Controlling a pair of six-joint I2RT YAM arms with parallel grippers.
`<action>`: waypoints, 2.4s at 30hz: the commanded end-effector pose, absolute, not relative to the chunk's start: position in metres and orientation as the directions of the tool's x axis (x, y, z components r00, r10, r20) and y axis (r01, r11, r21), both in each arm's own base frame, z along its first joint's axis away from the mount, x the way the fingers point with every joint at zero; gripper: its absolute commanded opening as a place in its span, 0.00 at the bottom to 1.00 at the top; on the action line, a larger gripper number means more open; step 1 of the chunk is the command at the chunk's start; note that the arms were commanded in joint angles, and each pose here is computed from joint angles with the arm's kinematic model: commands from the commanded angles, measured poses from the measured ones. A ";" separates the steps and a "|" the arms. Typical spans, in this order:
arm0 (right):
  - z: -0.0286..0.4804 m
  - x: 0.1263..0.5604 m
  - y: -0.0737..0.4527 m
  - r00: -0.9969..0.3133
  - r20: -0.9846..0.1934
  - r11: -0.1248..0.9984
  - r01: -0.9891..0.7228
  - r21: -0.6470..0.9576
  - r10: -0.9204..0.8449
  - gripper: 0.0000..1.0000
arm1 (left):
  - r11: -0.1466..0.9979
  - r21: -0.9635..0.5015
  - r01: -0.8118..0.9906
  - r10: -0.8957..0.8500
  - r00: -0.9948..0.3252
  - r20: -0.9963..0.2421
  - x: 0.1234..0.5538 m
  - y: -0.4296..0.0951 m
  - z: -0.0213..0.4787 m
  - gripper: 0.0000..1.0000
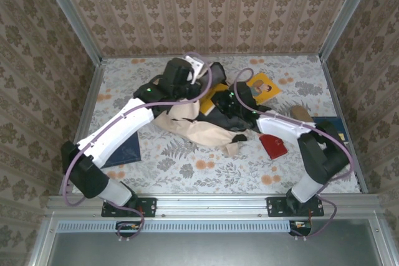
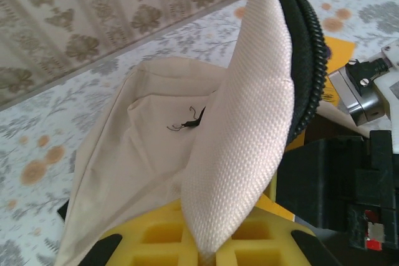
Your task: Pack books, pencil case, and school supplies into a backpack
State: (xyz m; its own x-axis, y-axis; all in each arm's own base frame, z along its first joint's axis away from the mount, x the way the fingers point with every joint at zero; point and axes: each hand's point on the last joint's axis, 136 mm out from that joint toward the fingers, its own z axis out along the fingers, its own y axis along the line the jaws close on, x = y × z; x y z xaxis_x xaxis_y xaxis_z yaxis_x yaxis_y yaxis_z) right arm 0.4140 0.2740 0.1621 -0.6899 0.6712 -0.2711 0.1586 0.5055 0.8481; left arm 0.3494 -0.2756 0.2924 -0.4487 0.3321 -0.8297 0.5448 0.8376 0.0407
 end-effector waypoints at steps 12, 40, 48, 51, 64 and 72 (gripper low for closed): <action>0.160 0.485 0.394 -0.586 -0.221 0.360 0.130 0.924 0.779 0.19 | 0.781 -0.185 0.596 0.133 -0.449 -0.884 0.358 -0.231 0.303 0.10; 0.164 0.361 0.265 -0.729 -0.371 0.700 0.202 0.685 0.574 0.82 | 0.889 -0.230 0.396 0.084 -0.634 -0.768 0.349 -0.196 0.246 0.11; 0.152 0.382 0.169 -0.752 -0.428 0.824 0.265 0.500 0.502 0.87 | 0.955 -0.194 0.223 0.044 -0.757 -0.652 0.314 -0.156 0.201 0.15; 0.138 0.409 0.152 -0.766 -0.405 0.827 0.283 0.485 0.500 0.87 | 0.963 -0.203 0.178 0.017 -0.791 -0.612 0.299 -0.147 0.190 0.33; 0.062 0.506 0.168 -0.855 -0.289 0.857 0.288 0.427 0.431 0.83 | 0.907 -0.377 0.187 -0.076 -0.809 -0.583 0.285 -0.167 0.209 0.87; 0.019 0.476 0.170 -0.902 -0.170 0.879 0.319 0.355 0.396 0.81 | 0.892 -0.405 0.200 -0.071 -0.823 -0.563 0.292 -0.179 0.206 0.88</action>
